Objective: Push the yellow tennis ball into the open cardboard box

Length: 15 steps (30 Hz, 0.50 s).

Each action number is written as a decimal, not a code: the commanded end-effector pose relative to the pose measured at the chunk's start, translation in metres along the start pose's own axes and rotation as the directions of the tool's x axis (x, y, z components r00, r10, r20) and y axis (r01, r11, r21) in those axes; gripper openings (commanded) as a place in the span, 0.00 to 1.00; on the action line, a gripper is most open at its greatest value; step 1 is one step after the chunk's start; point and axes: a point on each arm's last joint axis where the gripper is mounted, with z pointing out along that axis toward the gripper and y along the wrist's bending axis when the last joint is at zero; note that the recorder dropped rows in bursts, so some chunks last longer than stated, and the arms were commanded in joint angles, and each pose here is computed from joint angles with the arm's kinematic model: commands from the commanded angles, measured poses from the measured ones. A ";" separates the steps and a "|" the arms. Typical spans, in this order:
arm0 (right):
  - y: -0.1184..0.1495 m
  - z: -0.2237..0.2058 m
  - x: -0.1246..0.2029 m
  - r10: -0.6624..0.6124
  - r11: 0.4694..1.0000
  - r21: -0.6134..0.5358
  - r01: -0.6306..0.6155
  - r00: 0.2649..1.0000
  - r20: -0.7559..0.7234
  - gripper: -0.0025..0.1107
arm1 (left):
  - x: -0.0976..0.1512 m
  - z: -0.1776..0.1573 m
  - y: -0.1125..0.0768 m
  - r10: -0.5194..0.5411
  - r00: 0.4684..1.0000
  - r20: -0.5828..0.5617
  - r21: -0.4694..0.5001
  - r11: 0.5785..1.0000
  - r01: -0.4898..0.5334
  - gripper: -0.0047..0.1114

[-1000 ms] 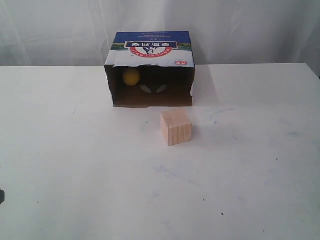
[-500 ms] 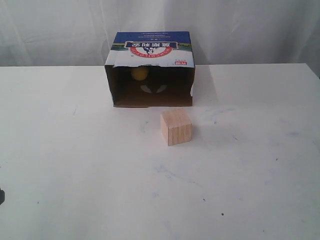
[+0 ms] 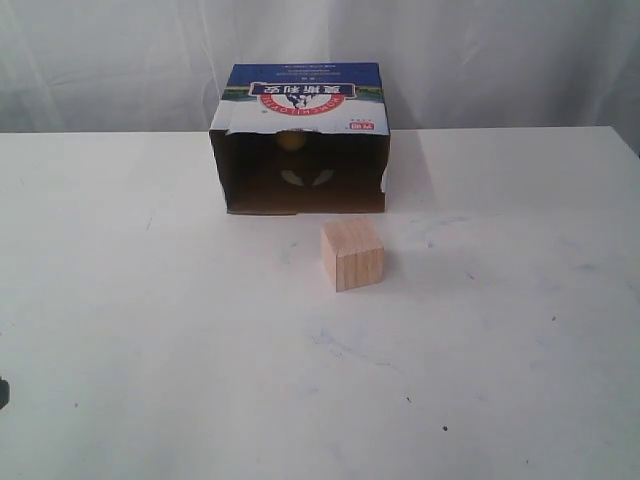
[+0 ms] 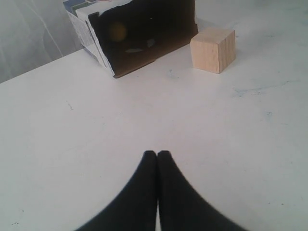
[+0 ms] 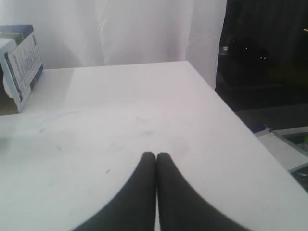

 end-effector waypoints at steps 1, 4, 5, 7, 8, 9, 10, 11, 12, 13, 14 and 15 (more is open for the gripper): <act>0.002 0.002 0.013 -0.018 1.000 -0.005 0.017 0.999 -0.051 0.02 | 0.001 0.000 -0.001 -0.026 1.000 0.006 0.006 1.000 0.026 0.04; 0.000 0.002 0.014 -0.083 0.996 0.029 0.085 0.995 -0.064 0.02 | 0.001 0.000 -0.001 -0.026 1.000 0.006 0.006 1.000 0.026 0.04; 0.000 0.002 0.014 -0.096 0.994 0.041 0.099 0.993 -0.066 0.02 | 0.001 0.000 -0.001 -0.026 1.000 0.006 0.006 1.000 0.026 0.04; 0.000 0.002 0.014 -0.092 0.994 0.050 0.095 0.993 -0.071 0.02 | 0.001 0.000 -0.001 -0.026 1.000 0.006 0.006 1.000 0.026 0.04; 0.000 0.002 0.015 -0.084 0.995 0.050 0.088 0.994 -0.073 0.02 | 0.001 0.000 -0.001 -0.026 1.000 0.006 0.006 1.000 0.026 0.04; 0.001 0.002 0.015 -0.065 0.997 0.046 0.069 0.995 -0.073 0.02 | 0.001 0.000 -0.001 -0.026 1.000 0.006 0.006 1.000 0.026 0.04; 0.002 0.002 0.014 -0.061 0.997 0.048 0.064 0.996 -0.063 0.02 | 0.001 0.000 -0.001 -0.026 1.000 0.006 0.006 1.000 0.026 0.04; 0.002 0.002 0.013 -0.065 0.996 0.055 0.067 0.997 -0.052 0.02 | 0.001 0.000 -0.001 -0.026 1.000 0.006 0.006 1.000 0.026 0.04; 0.001 0.002 0.012 -0.074 0.995 0.068 0.076 0.996 -0.042 0.02 | 0.001 0.000 -0.001 -0.026 1.000 0.006 0.006 1.000 0.026 0.04; 0.000 0.002 0.011 -0.090 0.992 0.084 0.093 0.995 -0.037 0.02 | 0.001 0.000 -0.001 -0.026 1.000 0.006 0.006 1.000 0.026 0.04; -0.001 0.002 0.011 -0.095 0.990 0.099 0.099 0.995 -0.039 0.02 | 0.001 0.000 -0.001 -0.026 1.000 0.006 0.006 1.000 0.026 0.04; -0.001 0.002 0.011 -0.095 0.989 0.106 0.099 0.995 -0.042 0.02 | 0.001 0.000 -0.001 -0.026 1.000 0.006 0.006 1.000 0.026 0.04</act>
